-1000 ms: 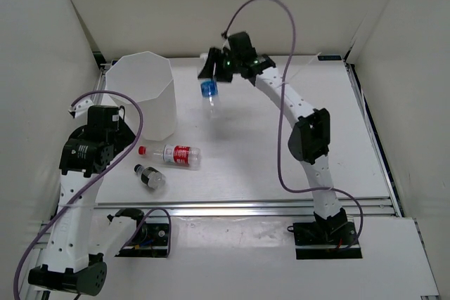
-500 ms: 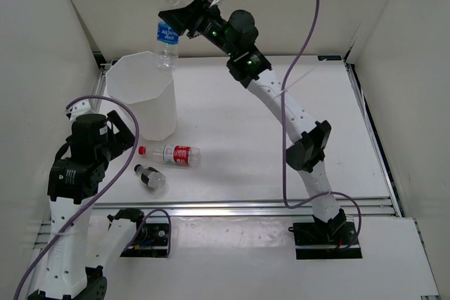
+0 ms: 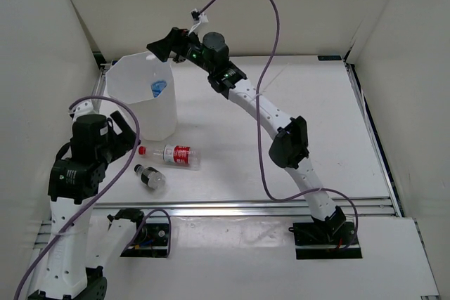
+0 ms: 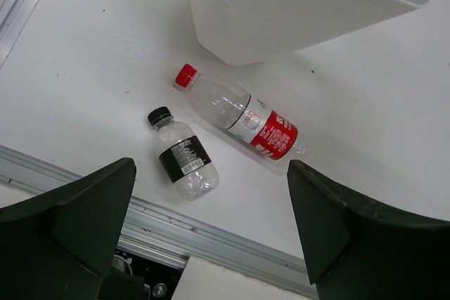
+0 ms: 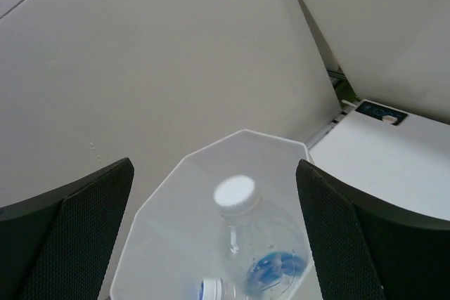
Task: Put the plastic bottles in the bin
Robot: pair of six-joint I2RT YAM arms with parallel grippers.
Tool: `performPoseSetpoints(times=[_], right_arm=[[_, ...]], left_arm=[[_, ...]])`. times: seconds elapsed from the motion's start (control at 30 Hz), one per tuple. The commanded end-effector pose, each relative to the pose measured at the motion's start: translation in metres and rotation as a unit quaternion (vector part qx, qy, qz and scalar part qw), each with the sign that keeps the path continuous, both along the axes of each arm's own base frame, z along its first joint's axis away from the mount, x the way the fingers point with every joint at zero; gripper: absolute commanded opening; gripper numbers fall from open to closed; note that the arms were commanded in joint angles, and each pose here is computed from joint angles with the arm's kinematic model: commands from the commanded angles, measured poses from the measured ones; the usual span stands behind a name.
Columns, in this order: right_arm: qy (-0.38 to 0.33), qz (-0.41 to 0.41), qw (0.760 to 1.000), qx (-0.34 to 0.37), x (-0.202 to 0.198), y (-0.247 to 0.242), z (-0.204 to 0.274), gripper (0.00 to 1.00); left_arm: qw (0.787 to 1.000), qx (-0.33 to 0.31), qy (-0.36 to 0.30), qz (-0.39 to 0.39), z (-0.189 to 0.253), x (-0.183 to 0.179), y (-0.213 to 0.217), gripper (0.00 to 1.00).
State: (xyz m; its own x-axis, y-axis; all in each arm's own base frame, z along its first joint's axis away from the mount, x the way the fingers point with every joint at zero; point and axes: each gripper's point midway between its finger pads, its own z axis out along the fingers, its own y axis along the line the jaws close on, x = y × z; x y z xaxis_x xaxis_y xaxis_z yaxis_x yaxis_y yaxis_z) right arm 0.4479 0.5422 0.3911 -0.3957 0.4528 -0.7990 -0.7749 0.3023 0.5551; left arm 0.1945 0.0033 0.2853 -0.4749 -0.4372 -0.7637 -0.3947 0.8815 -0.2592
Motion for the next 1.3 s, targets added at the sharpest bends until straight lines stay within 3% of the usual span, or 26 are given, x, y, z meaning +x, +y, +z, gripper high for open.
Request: performPoseSetpoints(times=[0.0, 0.1, 0.13, 0.23, 0.3, 0.43, 0.67, 0.87, 1.27], right_arm=[[-0.098, -0.041, 0.993, 0.046, -0.045, -0.062, 0.138, 1.00], [-0.048, -0.100, 0.994, 0.021, -0.033, -0.106, 0.140, 1.00], [0.002, -0.116, 0.993, -0.010, -0.021, -0.115, 0.111, 1.00], [0.046, -0.126, 0.989, -0.058, -0.023, -0.139, 0.084, 1.00], [0.101, -0.120, 0.980, -0.125, -0.036, -0.148, 0.037, 1.00], [0.171, -0.116, 0.957, -0.202, -0.058, -0.179, -0.031, 1.00], [0.173, -0.094, 0.953, -0.230, -0.094, -0.209, -0.034, 0.99], [0.159, -0.092, 0.951, -0.247, -0.095, -0.222, -0.027, 0.99], [0.185, -0.081, 0.949, -0.243, -0.084, -0.247, -0.029, 0.99]], left_arm=[[0.999, -0.029, -0.035, 0.007, 0.013, -0.004, -0.004, 1.00], [0.996, -0.062, -0.061, 0.028, 0.014, -0.008, -0.006, 1.00], [0.993, -0.083, -0.072, 0.041, 0.016, -0.008, -0.008, 1.00], [0.988, -0.118, -0.083, 0.049, 0.009, -0.011, -0.013, 1.00], [0.983, -0.143, -0.097, 0.062, 0.009, -0.010, -0.015, 1.00], [0.972, -0.198, -0.065, 0.105, -0.033, -0.014, -0.020, 1.00], [0.952, -0.273, -0.002, 0.138, -0.108, -0.009, -0.040, 1.00], [0.959, -0.229, 0.062, 0.155, -0.141, -0.002, -0.034, 1.00], [0.944, -0.245, 0.110, 0.192, -0.197, -0.002, -0.037, 1.00]])
